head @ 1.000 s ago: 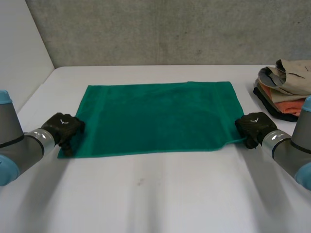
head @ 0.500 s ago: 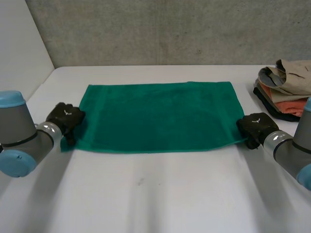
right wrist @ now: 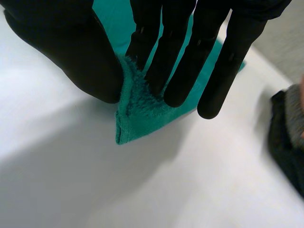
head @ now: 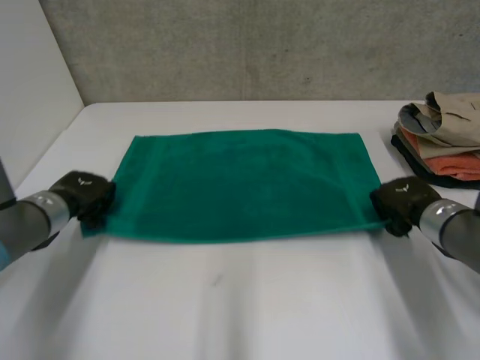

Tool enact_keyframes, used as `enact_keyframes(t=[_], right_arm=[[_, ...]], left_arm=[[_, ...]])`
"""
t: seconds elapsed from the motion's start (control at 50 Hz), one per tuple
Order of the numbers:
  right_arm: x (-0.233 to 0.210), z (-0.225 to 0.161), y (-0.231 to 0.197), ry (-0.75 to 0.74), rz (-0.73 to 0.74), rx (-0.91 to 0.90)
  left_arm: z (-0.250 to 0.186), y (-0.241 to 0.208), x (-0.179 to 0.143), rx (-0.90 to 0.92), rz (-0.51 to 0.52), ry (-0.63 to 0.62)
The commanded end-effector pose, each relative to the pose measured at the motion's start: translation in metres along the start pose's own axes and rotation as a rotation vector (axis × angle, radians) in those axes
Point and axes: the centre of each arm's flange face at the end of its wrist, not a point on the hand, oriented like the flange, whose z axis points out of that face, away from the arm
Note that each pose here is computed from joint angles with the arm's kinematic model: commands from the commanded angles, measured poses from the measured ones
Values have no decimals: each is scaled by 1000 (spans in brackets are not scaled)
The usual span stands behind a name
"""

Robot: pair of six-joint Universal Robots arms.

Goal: Fold the laundry.

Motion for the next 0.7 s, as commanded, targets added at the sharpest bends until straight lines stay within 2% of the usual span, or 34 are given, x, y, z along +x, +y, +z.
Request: enact_keyframes(t=[0.02, 0.08, 0.12, 0.2, 0.36, 0.52, 0.7], right_arm=[[4, -48, 21, -236, -223, -284], [8, -65, 27, -349, -340, -357], [12, -63, 28, -345, -370, -354], [14, -45, 20, -248, -347, -288], [14, 1, -11, -57, -290, -79], [34, 63, -44, 229, -273, 130], [27, 104, -63, 332, -312, 296]], left_arm=[[-45, 27, -3, -235, 21, 91], [-57, 32, -3, -292, 75, 139], [-60, 30, -2, -295, 106, 156], [-52, 11, -2, -219, 142, 131], [-1, -47, -4, 10, 57, -8], [47, -85, -12, 143, 16, -156], [82, -102, -7, 187, 21, -244]])
